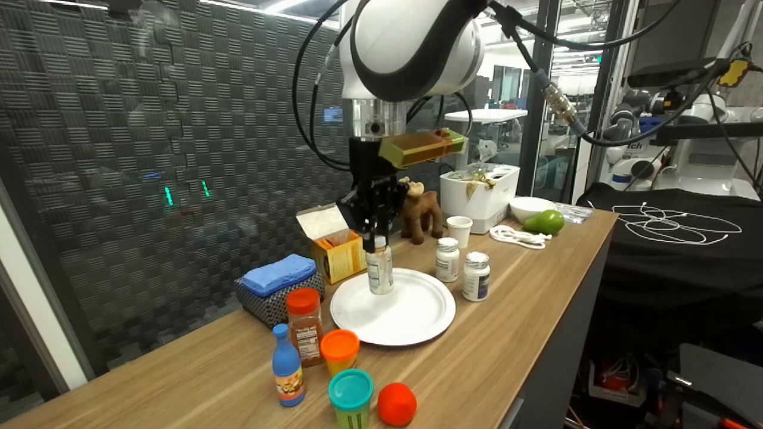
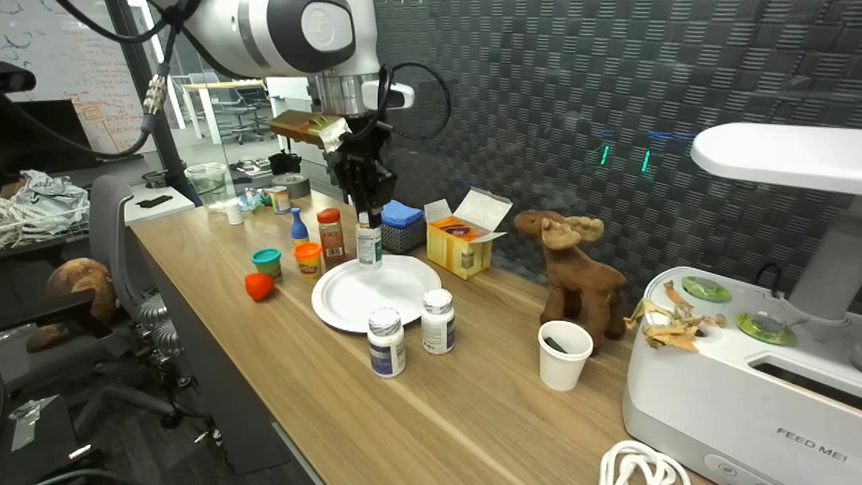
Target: Pick up all the objects surrounding the white plate and arrange them on the plate
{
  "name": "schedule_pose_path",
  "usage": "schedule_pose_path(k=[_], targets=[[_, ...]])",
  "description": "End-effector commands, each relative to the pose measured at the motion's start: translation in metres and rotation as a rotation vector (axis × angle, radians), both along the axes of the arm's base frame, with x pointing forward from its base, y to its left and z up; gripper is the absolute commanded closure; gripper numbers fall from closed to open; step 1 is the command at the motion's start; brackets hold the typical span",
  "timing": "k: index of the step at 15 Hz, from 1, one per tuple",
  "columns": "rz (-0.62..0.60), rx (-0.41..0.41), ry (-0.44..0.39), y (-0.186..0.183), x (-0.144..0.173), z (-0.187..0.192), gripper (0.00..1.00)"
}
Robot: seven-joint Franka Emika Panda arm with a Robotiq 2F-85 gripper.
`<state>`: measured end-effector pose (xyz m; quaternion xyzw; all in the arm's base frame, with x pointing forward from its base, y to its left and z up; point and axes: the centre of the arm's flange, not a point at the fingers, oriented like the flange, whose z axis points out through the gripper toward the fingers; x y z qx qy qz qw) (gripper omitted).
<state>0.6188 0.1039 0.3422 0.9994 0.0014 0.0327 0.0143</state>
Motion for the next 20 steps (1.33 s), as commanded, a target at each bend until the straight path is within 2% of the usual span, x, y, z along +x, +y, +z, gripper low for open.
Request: schedule_pose_path(k=[1, 10, 17, 18, 19, 20], targets=[[-0.015, -0.008, -0.062, 0.004, 0.006, -0.009, 0.93], [-0.049, -0.029, -0.104, -0.011, 0.027, -0.036, 0.93], [-0.108, -0.025, -0.129, -0.021, 0.032, -0.038, 0.93], [-0.115, -0.022, -0.125, -0.022, 0.030, -0.038, 0.77], [-0.124, -0.014, -0.118, -0.024, 0.028, -0.035, 0.45], [-0.132, -0.013, -0.121, -0.025, 0.027, -0.033, 0.44]])
